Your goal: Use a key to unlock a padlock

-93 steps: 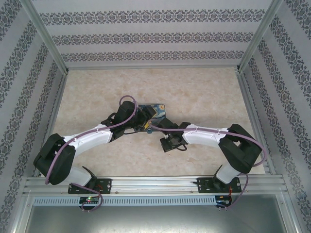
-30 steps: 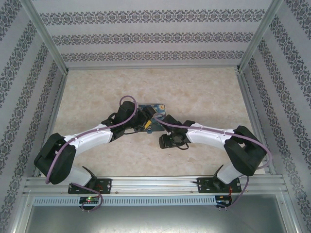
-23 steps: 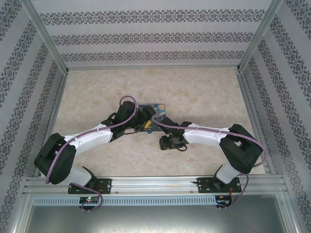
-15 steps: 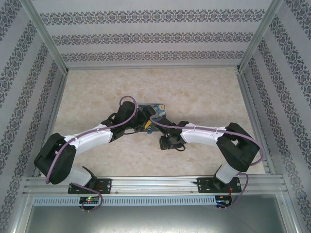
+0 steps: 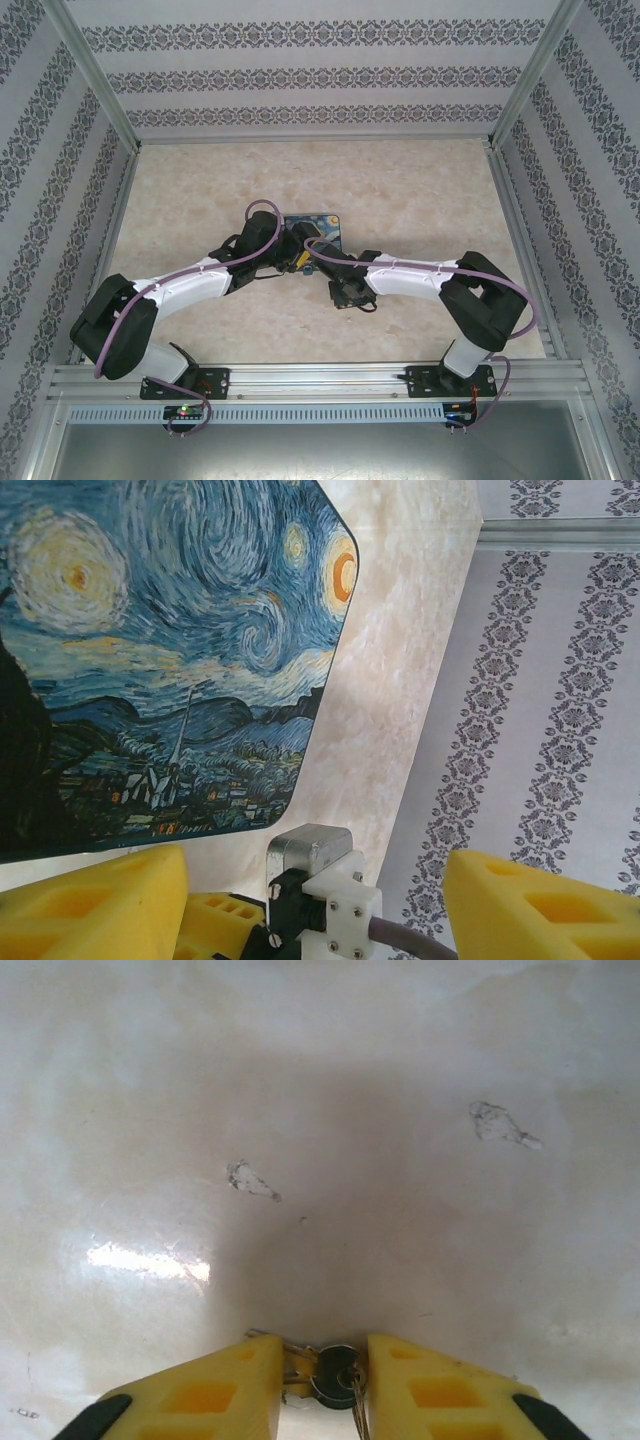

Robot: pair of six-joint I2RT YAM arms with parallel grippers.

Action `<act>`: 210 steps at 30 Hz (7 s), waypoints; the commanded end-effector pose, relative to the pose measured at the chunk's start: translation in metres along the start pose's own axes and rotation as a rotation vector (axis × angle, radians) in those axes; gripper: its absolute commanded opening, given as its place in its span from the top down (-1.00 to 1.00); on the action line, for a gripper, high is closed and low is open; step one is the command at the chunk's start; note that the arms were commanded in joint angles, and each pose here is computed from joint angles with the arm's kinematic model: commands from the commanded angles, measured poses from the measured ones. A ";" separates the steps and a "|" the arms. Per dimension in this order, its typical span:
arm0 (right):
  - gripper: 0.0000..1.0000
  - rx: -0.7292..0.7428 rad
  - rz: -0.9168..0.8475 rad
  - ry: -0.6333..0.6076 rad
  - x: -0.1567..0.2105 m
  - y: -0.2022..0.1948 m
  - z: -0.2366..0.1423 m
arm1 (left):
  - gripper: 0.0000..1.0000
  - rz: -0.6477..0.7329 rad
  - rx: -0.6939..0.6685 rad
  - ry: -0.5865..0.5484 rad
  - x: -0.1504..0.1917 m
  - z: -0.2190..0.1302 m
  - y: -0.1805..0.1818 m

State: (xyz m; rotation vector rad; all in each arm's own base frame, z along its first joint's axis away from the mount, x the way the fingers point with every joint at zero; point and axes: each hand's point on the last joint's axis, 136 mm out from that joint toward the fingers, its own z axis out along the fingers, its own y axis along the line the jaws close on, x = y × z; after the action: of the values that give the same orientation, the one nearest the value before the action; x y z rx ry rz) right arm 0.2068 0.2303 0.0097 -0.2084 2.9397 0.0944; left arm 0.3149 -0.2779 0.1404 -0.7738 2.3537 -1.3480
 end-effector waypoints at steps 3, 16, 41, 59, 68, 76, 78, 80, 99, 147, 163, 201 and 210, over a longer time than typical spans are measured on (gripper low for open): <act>0.72 -0.018 -0.020 0.087 0.025 0.006 0.025 | -0.37 -0.001 0.036 -0.006 0.001 -0.001 -0.009; 1.00 -0.059 -0.055 0.039 0.017 0.009 0.012 | -0.37 -0.001 0.035 -0.008 0.001 -0.001 -0.010; 1.00 -0.127 -0.032 -0.043 0.005 0.004 -0.026 | -0.37 -0.002 0.033 -0.005 0.002 -0.002 -0.009; -0.34 -0.108 0.027 -0.027 0.007 0.010 -0.017 | -0.37 0.002 0.030 -0.007 0.001 0.000 -0.008; -0.34 -0.031 0.179 -0.036 0.017 0.002 -0.008 | -0.37 -0.012 0.010 -0.049 -0.010 -0.006 0.005; -0.32 -0.014 0.156 -0.018 0.025 0.016 -0.001 | -0.37 -0.020 0.009 -0.076 -0.021 -0.016 0.012; -0.32 0.000 0.141 -0.010 0.027 0.019 0.002 | -0.38 -0.025 0.012 -0.075 -0.021 -0.016 0.012; -0.31 0.016 0.129 -0.004 0.028 0.020 0.005 | -0.38 -0.028 0.017 -0.075 -0.022 -0.017 0.013; -0.21 0.055 0.104 0.030 0.045 0.030 0.018 | -0.38 -0.042 0.019 -0.067 -0.025 -0.021 0.017; 1.00 -0.016 0.088 -0.030 0.028 0.022 0.007 | -0.38 -0.041 0.020 -0.068 -0.025 -0.023 0.015; 1.00 -0.038 0.128 -0.072 0.020 0.005 -0.003 | -0.28 -0.008 0.011 0.015 0.004 -0.013 0.016; 1.00 -0.204 0.292 -0.075 0.033 -0.024 0.013 | 0.36 0.051 -0.107 0.216 0.107 0.055 0.078; 1.00 -0.208 0.306 -0.071 0.035 -0.027 0.016 | 0.37 0.059 -0.125 0.218 0.107 0.067 0.084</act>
State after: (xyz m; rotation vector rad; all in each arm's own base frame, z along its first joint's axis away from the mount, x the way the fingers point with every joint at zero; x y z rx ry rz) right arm 0.2034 0.2284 0.0149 0.1724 2.7391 0.5803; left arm 0.2339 -0.3425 0.0299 -0.6430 2.6581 -1.3009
